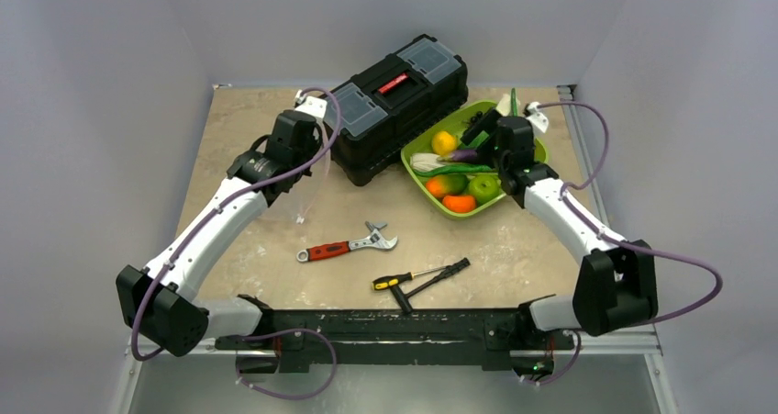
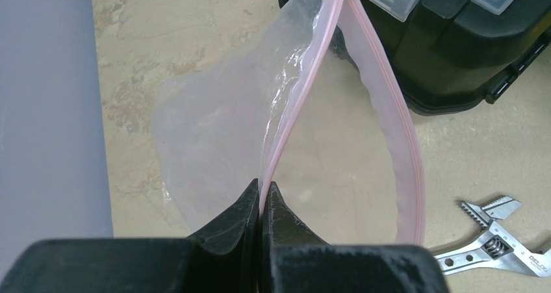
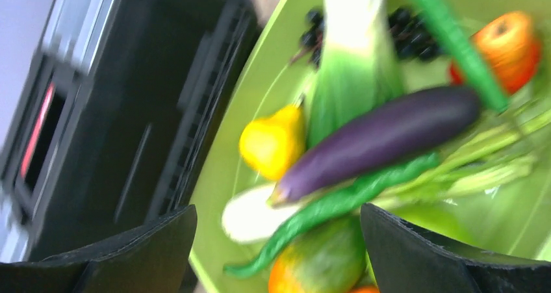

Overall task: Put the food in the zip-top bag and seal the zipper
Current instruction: Pick up the fake vegetable from the bin.

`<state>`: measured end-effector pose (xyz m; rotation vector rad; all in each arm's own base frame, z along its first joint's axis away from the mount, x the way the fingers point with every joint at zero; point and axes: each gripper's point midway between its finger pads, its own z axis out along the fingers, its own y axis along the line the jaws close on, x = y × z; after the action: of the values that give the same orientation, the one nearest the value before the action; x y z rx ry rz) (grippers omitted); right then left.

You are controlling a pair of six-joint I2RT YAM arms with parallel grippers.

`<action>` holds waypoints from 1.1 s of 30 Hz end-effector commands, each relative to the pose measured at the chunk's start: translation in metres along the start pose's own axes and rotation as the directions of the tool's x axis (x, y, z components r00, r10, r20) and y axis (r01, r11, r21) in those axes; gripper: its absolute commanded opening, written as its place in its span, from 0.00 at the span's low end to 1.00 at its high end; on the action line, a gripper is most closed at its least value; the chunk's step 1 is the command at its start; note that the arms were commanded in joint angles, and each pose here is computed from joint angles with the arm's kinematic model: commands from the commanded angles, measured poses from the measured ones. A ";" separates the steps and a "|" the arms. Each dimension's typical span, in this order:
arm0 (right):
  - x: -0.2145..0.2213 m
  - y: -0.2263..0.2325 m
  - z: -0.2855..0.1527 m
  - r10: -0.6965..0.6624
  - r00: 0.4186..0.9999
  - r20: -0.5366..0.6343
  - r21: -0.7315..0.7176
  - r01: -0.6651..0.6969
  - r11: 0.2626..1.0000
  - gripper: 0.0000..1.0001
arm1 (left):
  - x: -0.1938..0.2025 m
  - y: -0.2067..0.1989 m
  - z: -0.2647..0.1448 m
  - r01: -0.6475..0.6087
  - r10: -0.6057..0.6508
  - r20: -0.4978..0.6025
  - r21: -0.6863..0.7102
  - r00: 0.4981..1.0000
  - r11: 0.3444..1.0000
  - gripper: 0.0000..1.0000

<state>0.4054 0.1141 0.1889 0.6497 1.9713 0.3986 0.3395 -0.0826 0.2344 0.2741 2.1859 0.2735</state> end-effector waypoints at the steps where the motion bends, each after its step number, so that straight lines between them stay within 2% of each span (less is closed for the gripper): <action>1: -0.047 -0.021 0.026 0.231 0.967 0.103 -0.001 -0.232 0.973 0.99 | -0.025 0.002 -0.014 0.065 -0.068 0.086 0.033 0.994 0.997 0.00; 6: -0.048 -0.055 0.067 0.341 0.939 0.040 0.034 -0.343 0.939 0.99 | -0.028 0.001 -0.016 0.070 -0.074 0.095 0.045 0.993 0.997 0.00; 12: -0.039 -0.082 0.094 0.344 0.937 0.052 0.110 -0.348 0.931 0.99 | -0.027 0.000 -0.014 0.067 -0.071 0.087 0.048 0.994 0.997 0.00; 18: -0.026 -0.090 0.107 0.361 0.932 0.018 0.136 -0.360 0.923 0.93 | -0.027 0.000 -0.015 0.064 -0.068 0.088 0.046 0.994 0.997 0.00; 21: -0.027 -0.086 0.103 0.363 0.931 0.028 0.100 -0.364 0.926 0.74 | -0.027 0.000 -0.015 0.064 -0.068 0.088 0.047 0.994 0.997 0.00; 23: -0.031 -0.084 0.098 0.355 0.934 0.042 0.084 -0.357 0.930 0.71 | -0.028 0.000 -0.015 0.065 -0.069 0.089 0.048 0.994 0.997 0.00; 26: -0.042 -0.080 0.088 0.329 0.941 0.078 0.052 -0.333 0.941 0.42 | -0.029 -0.002 -0.015 0.066 -0.071 0.090 0.057 0.993 0.996 0.00; 28: -0.049 -0.080 0.082 0.320 0.942 0.102 0.054 -0.326 0.944 0.17 | -0.030 -0.003 -0.015 0.067 -0.072 0.090 0.064 0.993 0.996 0.00; 29: -0.052 -0.080 0.079 0.313 0.943 0.110 0.057 -0.320 0.946 0.11 | -0.030 -0.002 -0.016 0.067 -0.073 0.090 0.062 0.993 0.996 0.00; 33: -0.078 -0.065 0.057 0.254 0.949 0.184 -0.019 -0.255 0.967 0.00 | -0.029 0.000 -0.017 0.077 -0.081 0.084 0.051 0.993 0.996 0.00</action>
<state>0.4664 0.0243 0.1295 1.0379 1.8558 0.4818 0.3374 -0.0908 0.2368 0.2928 2.1841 0.2098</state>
